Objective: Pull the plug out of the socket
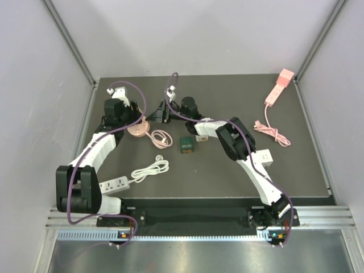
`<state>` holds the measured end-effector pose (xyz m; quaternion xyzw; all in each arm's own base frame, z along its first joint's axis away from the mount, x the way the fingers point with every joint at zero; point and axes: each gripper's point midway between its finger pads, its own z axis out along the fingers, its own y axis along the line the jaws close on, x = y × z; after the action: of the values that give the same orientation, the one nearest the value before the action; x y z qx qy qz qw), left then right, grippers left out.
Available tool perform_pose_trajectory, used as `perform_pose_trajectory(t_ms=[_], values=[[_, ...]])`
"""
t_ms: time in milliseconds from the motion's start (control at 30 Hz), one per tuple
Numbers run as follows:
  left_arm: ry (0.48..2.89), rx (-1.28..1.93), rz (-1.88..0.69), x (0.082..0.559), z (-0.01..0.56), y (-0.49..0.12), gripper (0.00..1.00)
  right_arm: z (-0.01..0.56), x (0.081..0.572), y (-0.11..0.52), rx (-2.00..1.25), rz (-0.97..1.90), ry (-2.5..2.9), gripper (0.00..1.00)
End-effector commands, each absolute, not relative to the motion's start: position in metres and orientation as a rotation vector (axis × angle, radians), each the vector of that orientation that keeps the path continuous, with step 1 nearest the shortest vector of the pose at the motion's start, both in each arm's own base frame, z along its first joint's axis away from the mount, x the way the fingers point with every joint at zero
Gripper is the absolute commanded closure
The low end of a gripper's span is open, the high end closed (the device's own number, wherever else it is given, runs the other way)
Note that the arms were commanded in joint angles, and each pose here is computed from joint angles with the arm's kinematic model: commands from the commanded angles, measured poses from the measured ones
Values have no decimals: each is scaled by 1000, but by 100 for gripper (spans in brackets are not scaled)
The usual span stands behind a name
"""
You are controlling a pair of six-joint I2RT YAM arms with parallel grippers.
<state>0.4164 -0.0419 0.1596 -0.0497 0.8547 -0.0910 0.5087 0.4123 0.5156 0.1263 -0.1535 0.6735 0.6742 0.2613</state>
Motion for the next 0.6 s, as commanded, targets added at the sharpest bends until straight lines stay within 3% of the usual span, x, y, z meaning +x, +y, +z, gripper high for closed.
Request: perform_pose_trajectory(t_ms=[0,133,267,367,567], values=[[1865,-106,-255,430,227,-46,100,178,383,538,-556,1902,1680,28],[1847,-102,-272,430,236,-49,100,168,370,556,-582,1931,1713,41],[1847,-106,-291,431,237,-51,100,160,373,564,-561,1931,1731,63],[1847,-106,-302,429,236,-53,100,152,380,567,-531,1920,1753,72],[1855,-100,-329,427,232,-56,100,146,386,571,-498,1926,1762,73]])
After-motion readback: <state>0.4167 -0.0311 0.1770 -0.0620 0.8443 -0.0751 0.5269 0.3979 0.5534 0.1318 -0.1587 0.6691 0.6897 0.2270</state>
